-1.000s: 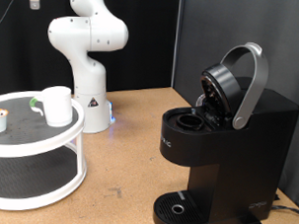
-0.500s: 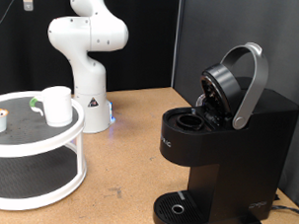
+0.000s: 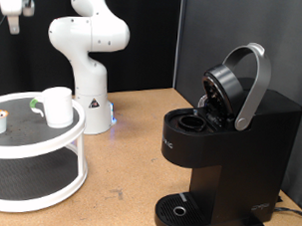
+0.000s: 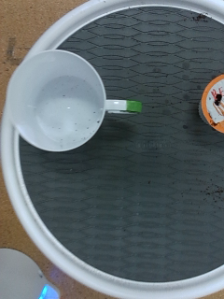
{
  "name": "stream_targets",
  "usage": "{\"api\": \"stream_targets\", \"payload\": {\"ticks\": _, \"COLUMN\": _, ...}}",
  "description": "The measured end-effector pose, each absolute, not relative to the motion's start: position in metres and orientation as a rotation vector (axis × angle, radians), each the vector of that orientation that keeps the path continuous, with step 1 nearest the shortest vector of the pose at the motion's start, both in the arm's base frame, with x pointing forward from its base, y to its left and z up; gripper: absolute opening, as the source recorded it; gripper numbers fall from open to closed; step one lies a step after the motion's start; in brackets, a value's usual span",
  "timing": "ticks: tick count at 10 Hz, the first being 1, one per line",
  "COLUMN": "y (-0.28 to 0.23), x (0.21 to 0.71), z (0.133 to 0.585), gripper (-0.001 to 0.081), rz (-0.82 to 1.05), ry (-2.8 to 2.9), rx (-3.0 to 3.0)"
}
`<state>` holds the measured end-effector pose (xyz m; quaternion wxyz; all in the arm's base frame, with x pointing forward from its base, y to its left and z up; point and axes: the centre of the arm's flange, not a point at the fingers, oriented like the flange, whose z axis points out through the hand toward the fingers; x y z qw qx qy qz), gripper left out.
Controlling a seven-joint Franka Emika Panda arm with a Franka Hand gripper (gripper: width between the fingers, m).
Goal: Make a cup of coffee with the keurig machine
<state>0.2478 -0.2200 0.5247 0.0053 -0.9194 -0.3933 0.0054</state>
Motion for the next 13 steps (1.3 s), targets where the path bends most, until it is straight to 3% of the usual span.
{"api": "stream_targets", "payload": {"ticks": 3, "y": -0.228, "x": 0.258, "z": 0.476, "gripper": 0.08, "rz": 0.066, "ry": -1.224, "rx": -2.909}}
{"api": "stream_targets", "payload": {"ticks": 6, "y": -0.229, "x": 0.262, "z": 0.466, "gripper": 0.08, "rz": 0.077, "ry": -1.23, "rx": -2.932}}
{"api": "stream_targets", "payload": {"ticks": 10, "y": -0.245, "x": 0.257, "z": 0.432, "gripper": 0.08, "rz": -0.096, "ry": -1.167, "rx": -2.952}}
{"api": "stream_targets", "payload": {"ticks": 13, "y": -0.258, "x": 0.255, "z": 0.406, "gripper": 0.08, "rz": -0.126, "ry": -1.104, "rx": -2.952}}
